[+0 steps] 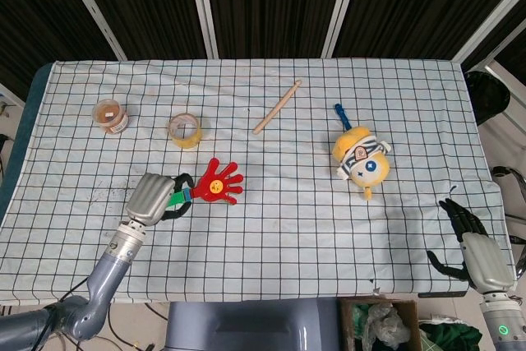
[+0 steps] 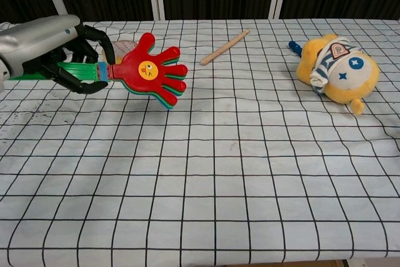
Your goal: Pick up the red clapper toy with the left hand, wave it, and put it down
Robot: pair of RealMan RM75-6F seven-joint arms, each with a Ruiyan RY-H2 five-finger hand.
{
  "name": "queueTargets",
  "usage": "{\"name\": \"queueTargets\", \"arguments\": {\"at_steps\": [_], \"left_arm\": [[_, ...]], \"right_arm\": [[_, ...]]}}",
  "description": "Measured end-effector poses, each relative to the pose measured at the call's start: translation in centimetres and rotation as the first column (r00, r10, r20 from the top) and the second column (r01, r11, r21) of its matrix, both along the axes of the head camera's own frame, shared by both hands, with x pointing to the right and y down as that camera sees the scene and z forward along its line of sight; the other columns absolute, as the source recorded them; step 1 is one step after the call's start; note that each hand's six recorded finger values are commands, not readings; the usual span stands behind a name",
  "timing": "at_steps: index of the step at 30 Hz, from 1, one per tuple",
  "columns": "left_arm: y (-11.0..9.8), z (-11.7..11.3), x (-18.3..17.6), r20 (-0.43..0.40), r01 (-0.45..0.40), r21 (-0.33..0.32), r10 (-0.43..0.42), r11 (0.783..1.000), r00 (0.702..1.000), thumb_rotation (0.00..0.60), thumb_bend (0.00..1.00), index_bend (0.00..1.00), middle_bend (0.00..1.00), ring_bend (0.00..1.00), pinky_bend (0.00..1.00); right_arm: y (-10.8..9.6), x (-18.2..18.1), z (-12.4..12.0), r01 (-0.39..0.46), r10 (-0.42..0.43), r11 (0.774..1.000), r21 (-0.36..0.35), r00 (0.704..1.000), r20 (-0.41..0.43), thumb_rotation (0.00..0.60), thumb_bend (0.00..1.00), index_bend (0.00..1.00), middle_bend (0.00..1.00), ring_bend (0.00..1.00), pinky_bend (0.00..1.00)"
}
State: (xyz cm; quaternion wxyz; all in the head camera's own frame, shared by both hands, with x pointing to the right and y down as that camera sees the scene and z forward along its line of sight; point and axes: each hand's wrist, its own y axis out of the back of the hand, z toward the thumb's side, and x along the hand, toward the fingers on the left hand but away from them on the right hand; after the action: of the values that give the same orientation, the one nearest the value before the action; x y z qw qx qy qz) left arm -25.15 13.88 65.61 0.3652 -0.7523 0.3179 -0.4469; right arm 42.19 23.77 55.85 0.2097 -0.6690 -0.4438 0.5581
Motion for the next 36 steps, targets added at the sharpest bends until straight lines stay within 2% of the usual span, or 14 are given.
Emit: {"name": "queueTargets", "arguments": {"at_steps": [7, 10, 14, 16, 17, 20, 23, 27, 36], "left_arm": [[0.2, 1.9, -1.1, 0.068, -0.033, -0.021, 0.034, 0.999, 0.997, 0.6, 0.47, 0.54, 0.71, 0.66, 0.83], [0.3, 2.5, -1.7, 0.095, -0.044, -0.022, 0.045, 0.999, 0.994, 0.6, 0.45, 0.51, 0.67, 0.6, 0.78], [0.4, 3.2, -2.3, 0.125, -0.067, -0.018, 0.069, 0.998, 0.99, 0.6, 0.36, 0.46, 0.6, 0.53, 0.72], [0.5, 3.4, -2.6, 0.139, -0.078, -0.017, 0.08, 0.997, 0.987, 0.6, 0.3, 0.41, 0.54, 0.45, 0.63], [0.5, 3.5, -2.8, 0.149, -0.083, -0.013, 0.084, 0.996, 0.985, 0.6, 0.26, 0.35, 0.49, 0.39, 0.55], [0.5, 3.6, -3.2, 0.178, -0.091, 0.0, 0.09, 0.996, 0.98, 0.6, 0.17, 0.22, 0.33, 0.27, 0.42], [0.6, 3.7, -3.7, 0.204, -0.087, 0.008, 0.084, 0.996, 0.975, 0.6, 0.13, 0.15, 0.24, 0.2, 0.36], [0.6, 3.6, -4.4, 0.227, -0.075, 0.02, 0.069, 0.997, 0.972, 0.6, 0.09, 0.11, 0.2, 0.18, 0.33], [0.8, 2.6, -5.7, 0.225, -0.029, 0.033, 0.021, 0.999, 0.974, 0.6, 0.08, 0.1, 0.19, 0.16, 0.3]], "right_arm": [[0.0, 0.0, 0.0, 0.001, -0.001, 1.0, -0.002, 1.0, -0.002, 0.6, 0.29, 0.0, 0.0, 0.0, 0.06], [0.0, 0.0, 0.0, -0.001, 0.001, 1.0, -0.002, 1.0, -0.003, 0.6, 0.29, 0.0, 0.0, 0.0, 0.06], [0.0, 0.0, 0.1, -0.001, 0.001, 1.0, -0.004, 1.0, -0.005, 0.6, 0.29, 0.0, 0.0, 0.0, 0.06], [0.0, 0.0, 0.1, 0.0, 0.0, 1.0, -0.004, 1.0, -0.007, 0.6, 0.29, 0.0, 0.0, 0.0, 0.06], [0.0, 0.0, 0.1, -0.001, 0.001, 1.0, -0.004, 1.0, -0.008, 0.6, 0.29, 0.0, 0.0, 0.0, 0.06], [0.0, 0.0, 0.0, -0.003, 0.003, 1.0, -0.001, 1.0, -0.009, 0.6, 0.29, 0.0, 0.0, 0.0, 0.06], [0.0, 0.1, 0.0, -0.004, 0.004, 1.0, -0.002, 1.0, -0.008, 0.6, 0.29, 0.0, 0.0, 0.0, 0.06], [0.0, 0.0, 0.0, -0.002, 0.002, 1.0, -0.002, 1.0, -0.008, 0.6, 0.29, 0.0, 0.0, 0.0, 0.06], [0.1, 0.1, 0.0, 0.0, 0.0, 1.0, -0.002, 1.0, -0.014, 0.6, 0.29, 0.0, 0.0, 0.0, 0.06]]}}
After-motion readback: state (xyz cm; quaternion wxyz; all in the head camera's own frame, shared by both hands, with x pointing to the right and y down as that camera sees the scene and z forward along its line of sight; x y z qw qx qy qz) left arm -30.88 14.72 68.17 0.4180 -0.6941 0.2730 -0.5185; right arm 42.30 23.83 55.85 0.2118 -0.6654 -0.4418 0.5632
